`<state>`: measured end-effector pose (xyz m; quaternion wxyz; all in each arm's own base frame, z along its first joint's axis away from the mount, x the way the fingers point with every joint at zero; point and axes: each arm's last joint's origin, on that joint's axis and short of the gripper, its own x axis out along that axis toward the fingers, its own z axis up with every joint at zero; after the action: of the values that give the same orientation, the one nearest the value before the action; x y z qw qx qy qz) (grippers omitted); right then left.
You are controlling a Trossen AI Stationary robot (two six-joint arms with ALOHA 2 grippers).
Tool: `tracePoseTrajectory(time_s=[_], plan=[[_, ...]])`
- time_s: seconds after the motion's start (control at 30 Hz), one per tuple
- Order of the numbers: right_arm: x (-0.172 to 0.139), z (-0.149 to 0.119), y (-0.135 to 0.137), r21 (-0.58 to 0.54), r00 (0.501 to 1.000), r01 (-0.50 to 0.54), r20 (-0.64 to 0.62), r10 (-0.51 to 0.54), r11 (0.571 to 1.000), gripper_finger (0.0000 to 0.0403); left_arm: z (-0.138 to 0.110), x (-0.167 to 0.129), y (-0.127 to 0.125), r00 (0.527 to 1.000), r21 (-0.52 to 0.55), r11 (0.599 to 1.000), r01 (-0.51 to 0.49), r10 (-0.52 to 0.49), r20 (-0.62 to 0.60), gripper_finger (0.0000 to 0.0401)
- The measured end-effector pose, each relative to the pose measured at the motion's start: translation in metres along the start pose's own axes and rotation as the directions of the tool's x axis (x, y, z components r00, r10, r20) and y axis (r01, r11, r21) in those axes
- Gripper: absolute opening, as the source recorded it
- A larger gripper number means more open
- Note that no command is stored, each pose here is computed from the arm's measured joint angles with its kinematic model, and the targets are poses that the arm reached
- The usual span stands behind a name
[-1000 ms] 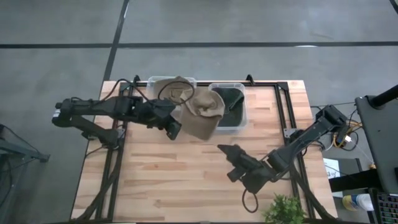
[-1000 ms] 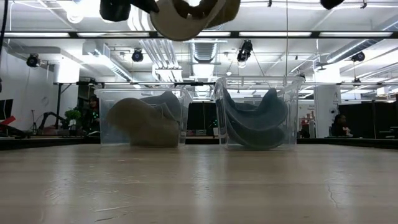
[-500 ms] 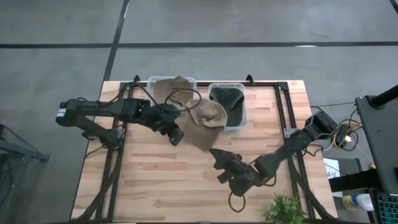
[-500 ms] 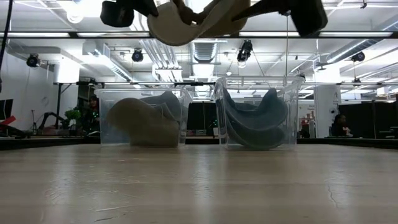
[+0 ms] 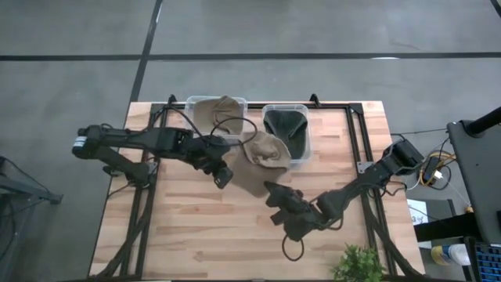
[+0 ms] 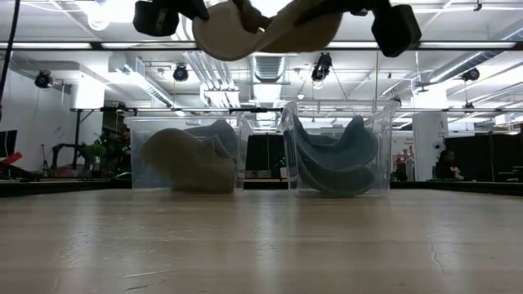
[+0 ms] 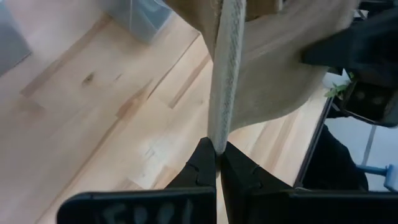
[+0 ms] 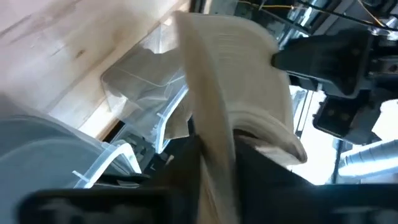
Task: Pick & Place hat
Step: Put the light brown cap into the left transparent bin
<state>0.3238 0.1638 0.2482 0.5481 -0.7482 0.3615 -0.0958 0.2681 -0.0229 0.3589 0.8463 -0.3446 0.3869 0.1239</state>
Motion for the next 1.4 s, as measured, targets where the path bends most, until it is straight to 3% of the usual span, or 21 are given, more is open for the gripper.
tracePoseTrajectory(time_s=[0.07, 0.17, 0.47, 0.7, 0.83, 1.07, 1.27, 1.4], plan=[[0.0, 0.0, 0.001, -0.014, 1.0, -0.004, 0.001, 0.004, 1.0, 0.0025, 0.0, -0.001, 0.0, 1.0, 0.01, 1.0, 0.003, -0.003, 0.001, 0.0001], [0.0, 0.0, 0.002, -0.008, 1.0, -0.001, -0.011, 0.001, 1.0, 0.0014, 0.0, -0.001, -0.001, 1.0, 0.038, 0.999, 0.01, -0.011, 0.01, 0.0004], [0.001, -0.003, -0.001, 0.032, 0.996, 0.027, -0.081, -0.024, 0.999, 0.0011, 0.008, -0.003, -0.002, 0.99, 0.136, 0.989, -0.053, 0.035, 0.135, 0.0077], [0.006, -0.006, -0.002, 0.054, 0.995, 0.024, -0.098, -0.019, 0.998, 0.001, 0.015, -0.013, -0.005, 0.968, 0.304, 0.94, -0.152, 0.08, 0.236, 0.0125], [0.01, -0.008, -0.003, 0.076, 0.994, 0.023, -0.113, -0.014, 0.997, 0.0009, 0.022, -0.023, -0.008, 0.927, 0.412, 0.864, -0.289, 0.144, 0.347, 0.0136], [0.018, -0.013, -0.002, 0.089, 0.992, 0.008, -0.123, 0.003, 0.996, 0.0009, 0.032, -0.042, -0.014, 0.822, 0.48, 0.713, -0.51, 0.239, 0.518, 0.0137], [0.029, -0.026, -0.008, 0.12, 0.985, 0.007, -0.172, 0.014, 0.993, 0.0009, 0.021, -0.047, -0.024, 0.744, 0.546, 0.529, -0.65, 0.298, 0.598, 0.0137], [0.038, -0.047, -0.016, 0.156, 0.975, 0.007, -0.22, 0.028, 0.988, 0.0009, 0.009, -0.051, -0.034, 0.64, 0.516, 0.388, -0.764, 0.352, 0.683, 0.0138]])
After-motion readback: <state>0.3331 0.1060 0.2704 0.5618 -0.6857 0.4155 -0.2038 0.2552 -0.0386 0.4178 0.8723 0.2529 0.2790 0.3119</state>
